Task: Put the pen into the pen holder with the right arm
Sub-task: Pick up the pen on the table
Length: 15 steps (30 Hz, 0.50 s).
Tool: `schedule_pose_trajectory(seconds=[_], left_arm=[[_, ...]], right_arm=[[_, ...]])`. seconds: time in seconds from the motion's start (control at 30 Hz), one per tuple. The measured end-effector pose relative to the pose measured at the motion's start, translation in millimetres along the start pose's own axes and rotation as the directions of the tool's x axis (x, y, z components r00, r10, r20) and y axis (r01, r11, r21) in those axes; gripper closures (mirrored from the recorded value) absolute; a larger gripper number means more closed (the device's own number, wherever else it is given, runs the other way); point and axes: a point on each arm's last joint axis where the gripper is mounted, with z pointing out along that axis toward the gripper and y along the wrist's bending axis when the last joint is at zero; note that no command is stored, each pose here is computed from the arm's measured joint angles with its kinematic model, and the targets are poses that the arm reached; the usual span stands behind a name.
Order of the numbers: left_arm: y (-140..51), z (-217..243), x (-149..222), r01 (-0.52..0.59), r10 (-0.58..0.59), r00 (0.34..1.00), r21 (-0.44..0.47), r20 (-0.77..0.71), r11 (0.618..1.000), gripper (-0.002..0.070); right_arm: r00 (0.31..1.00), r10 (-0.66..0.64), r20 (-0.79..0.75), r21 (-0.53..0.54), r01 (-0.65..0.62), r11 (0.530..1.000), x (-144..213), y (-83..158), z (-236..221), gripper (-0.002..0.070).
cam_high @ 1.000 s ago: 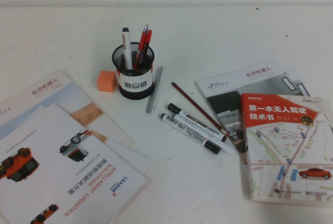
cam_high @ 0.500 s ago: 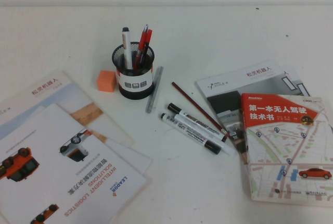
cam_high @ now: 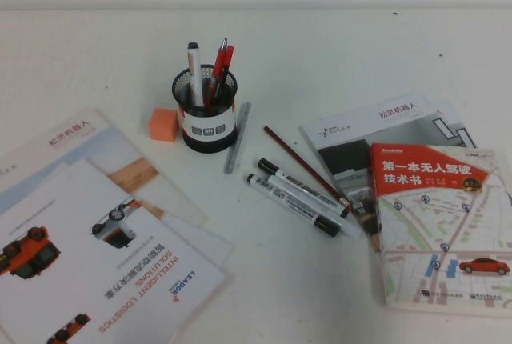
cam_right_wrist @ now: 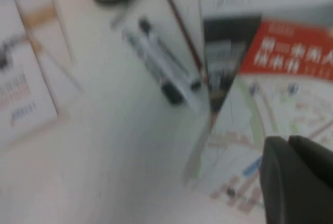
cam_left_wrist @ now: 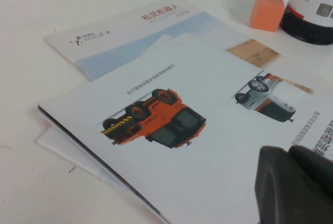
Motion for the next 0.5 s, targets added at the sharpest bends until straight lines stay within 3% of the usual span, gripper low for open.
schedule_pose_trajectory(seconds=[0.17, 0.3, 0.4, 0.5], left_arm=[[0.0, 0, 0, 0.000, 0.000, 1.000, 0.000, 0.000, 1.000, 0.0678], [0.0, 0, 0, 0.000, 0.000, 1.000, 0.000, 0.000, 1.000, 0.0677], [0.0, 0, 0, 0.000, 0.000, 1.000, 0.000, 0.000, 1.000, 0.0677], [0.0, 0, 0, 0.000, 0.000, 1.000, 0.000, 0.000, 1.000, 0.0677]], right_arm=[[0.932, -0.054, -0.360, -0.089, 0.024, 0.996, -32, -11, 61, 0.0696], [0.772, -0.242, -0.587, -0.231, 0.126, 0.965, -50, 6, 123, 0.0696], [0.627, -0.375, -0.682, -0.317, 0.208, 0.925, -60, 23, 173, 0.0696], [0.576, -0.458, -0.677, -0.358, 0.286, 0.889, -75, 45, 220, 0.0696]])
